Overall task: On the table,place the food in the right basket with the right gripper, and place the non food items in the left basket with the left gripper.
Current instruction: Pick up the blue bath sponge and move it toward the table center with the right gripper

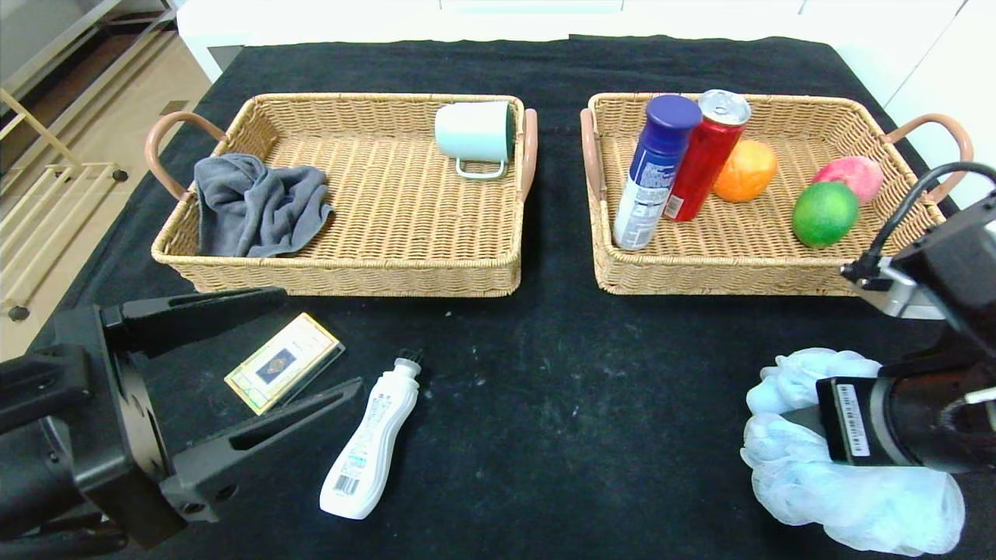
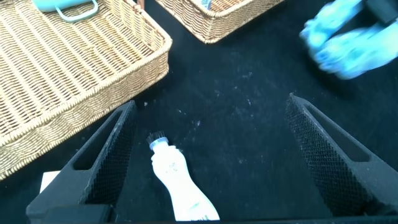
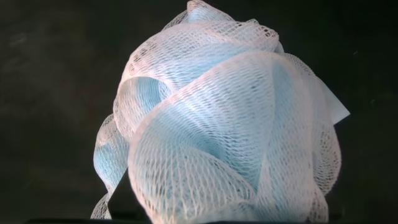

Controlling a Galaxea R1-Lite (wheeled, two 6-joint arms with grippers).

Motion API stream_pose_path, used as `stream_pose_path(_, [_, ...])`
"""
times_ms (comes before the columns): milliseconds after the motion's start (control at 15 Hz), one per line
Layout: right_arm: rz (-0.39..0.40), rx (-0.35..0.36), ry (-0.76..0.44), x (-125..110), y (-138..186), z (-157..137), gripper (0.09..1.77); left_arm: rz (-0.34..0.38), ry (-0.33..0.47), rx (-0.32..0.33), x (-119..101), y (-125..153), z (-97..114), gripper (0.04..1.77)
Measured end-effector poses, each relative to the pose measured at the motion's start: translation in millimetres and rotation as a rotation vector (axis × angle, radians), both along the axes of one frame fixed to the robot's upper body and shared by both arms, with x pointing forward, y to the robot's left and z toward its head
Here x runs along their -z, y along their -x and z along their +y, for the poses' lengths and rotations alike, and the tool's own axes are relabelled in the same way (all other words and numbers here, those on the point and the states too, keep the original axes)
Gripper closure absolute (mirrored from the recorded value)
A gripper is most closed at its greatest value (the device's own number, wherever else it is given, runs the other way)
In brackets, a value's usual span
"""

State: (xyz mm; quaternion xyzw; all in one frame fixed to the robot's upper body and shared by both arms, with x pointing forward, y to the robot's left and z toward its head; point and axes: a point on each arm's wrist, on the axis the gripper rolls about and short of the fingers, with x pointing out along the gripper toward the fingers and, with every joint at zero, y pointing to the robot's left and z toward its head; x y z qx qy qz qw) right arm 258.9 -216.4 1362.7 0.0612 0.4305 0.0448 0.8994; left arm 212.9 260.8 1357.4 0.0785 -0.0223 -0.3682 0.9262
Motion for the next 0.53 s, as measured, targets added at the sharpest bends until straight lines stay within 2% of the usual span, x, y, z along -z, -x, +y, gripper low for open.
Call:
stream_pose_path(133, [0.039,-0.108,-0.123,-24.6,16.3,-3.9,1.09,0.002,-0.001,0.000,0.3,-0.4,-0.3,0.09])
stream_pose_path(267, [0.044,-0.190,-0.231,-44.7,24.2,-3.0,1.10,0.004,-0.002,-0.001,0.7,-0.7,-0.3,0.09])
stream_pose_path(533, [0.033,-0.267,-0.283,-60.0,18.8,19.4,1.12,0.000,0.000,-0.008,-0.4,-1.2,0.1,0.09])
